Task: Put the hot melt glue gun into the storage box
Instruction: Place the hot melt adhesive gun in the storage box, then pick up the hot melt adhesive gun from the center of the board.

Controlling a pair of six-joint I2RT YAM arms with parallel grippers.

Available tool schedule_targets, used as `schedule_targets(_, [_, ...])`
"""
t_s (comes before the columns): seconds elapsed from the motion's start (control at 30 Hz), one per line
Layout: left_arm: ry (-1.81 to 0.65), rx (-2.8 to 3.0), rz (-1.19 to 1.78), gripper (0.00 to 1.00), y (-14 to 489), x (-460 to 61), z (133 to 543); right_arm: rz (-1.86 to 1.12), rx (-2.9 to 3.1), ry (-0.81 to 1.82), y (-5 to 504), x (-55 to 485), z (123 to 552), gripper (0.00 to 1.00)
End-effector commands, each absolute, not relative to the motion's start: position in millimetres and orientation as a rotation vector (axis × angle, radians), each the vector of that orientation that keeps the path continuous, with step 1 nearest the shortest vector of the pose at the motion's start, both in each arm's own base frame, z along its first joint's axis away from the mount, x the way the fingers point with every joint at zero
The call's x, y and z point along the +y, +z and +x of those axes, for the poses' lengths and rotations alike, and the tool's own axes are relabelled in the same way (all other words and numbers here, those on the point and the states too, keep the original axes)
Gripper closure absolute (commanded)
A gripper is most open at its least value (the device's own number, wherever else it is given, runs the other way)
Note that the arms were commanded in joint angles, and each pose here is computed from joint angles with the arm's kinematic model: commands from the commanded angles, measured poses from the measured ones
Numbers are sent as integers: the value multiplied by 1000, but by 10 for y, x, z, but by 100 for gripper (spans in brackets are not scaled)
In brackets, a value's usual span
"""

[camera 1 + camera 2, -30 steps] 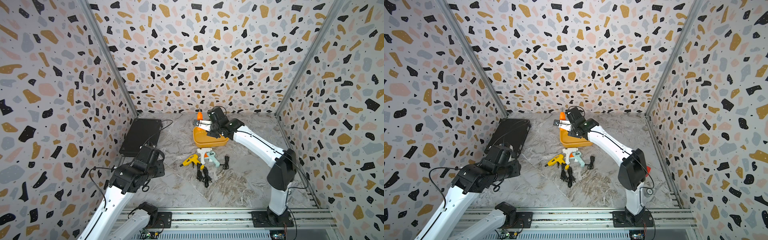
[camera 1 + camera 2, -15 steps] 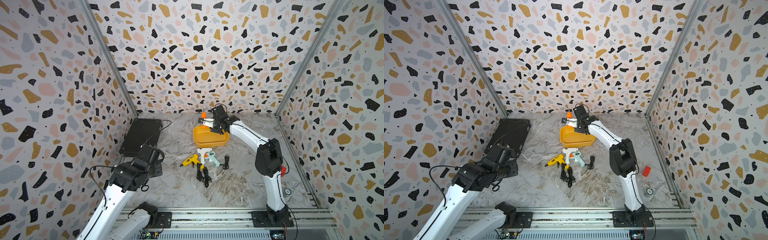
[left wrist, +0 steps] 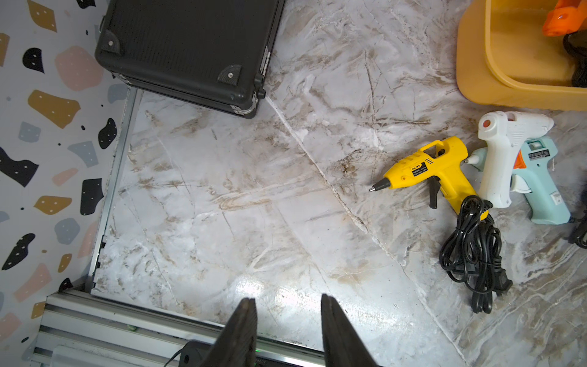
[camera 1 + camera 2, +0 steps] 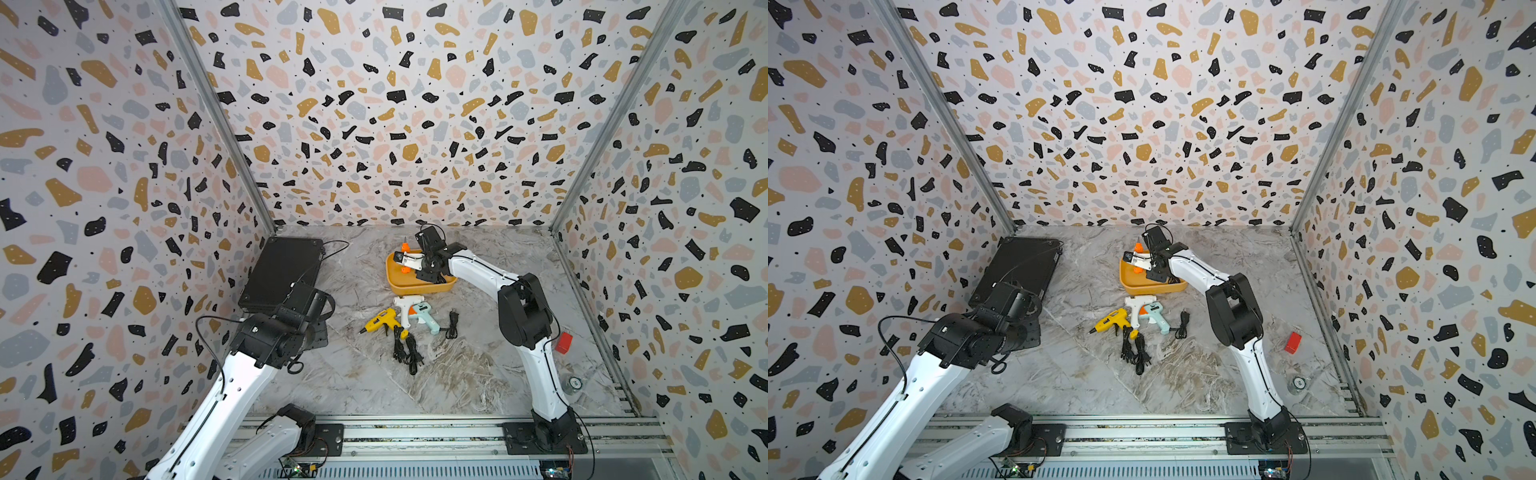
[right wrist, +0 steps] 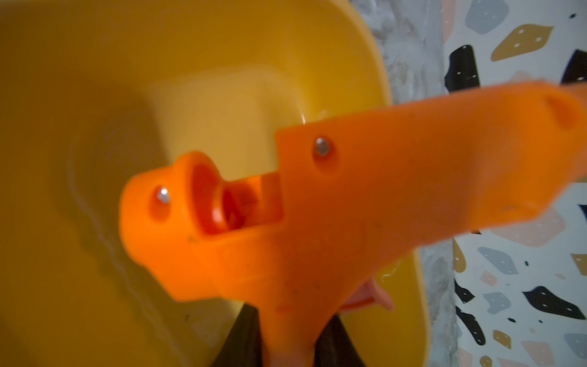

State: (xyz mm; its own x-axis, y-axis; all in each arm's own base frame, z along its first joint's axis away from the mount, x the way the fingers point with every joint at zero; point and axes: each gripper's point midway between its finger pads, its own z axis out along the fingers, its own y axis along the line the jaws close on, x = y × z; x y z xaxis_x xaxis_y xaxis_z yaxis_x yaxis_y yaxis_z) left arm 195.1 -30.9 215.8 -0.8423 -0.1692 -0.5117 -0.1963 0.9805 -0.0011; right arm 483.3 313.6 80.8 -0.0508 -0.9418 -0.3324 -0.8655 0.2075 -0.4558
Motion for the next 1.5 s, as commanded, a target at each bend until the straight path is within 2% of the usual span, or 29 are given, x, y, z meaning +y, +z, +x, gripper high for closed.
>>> schedule_targets(0.0, [77, 2554, -253, 61, 2261, -285, 1979, -1679, 1955, -135, 823, 3115, 4688, 100])
schedule_targets(0.03, [79, 2554, -253, 61, 2261, -282, 1977, -1690, 1967, -132, 762, 3098, 4645, 100])
schedule_targets(0.2, [76, 2547, -259, 60, 2279, -274, 1966, -1733, 1992, -112, 618, 3084, 4509, 83])
schedule_targets(0.3, [85, 2543, -263, 57, 2292, -255, 1957, -1748, 1992, -107, 594, 3091, 4467, 71])
schedule_targets(0.47, [93, 2539, -269, 56, 2314, -228, 1927, -1738, 1971, -143, 686, 3114, 4506, 41])
schedule_targets(0.57, [98, 2536, -274, 55, 2312, -206, 1899, -1707, 1926, -176, 916, 3171, 4599, 34])
schedule_targets(0.77, [96, 2535, -274, 54, 2340, -200, 1881, -1497, 1814, -209, 1934, 3302, 4834, 30])
schedule_targets(0.87, [75, 2544, -269, 54, 2326, -228, 1871, -1291, 1799, -239, 2535, 3250, 4906, 30])
schedule_targets(0.97, [49, 2557, -267, 54, 2295, -258, 1848, -1045, 1861, -194, 2981, 3142, 4829, 33])
schedule_targets(1.03, [25, 2567, -264, 54, 2260, -289, 1833, -848, 1964, -63, 3144, 3086, 4666, 38])
schedule_targets(1.17, [-16, 2593, -264, 54, 2177, -338, 1787, -628, 2179, 120, 2982, 3072, 4159, 43])
schedule_targets(1.47, [-133, 2655, -283, 52, 1990, -488, 1706, -198, 2692, 234, 1897, 2968, 3135, 49])
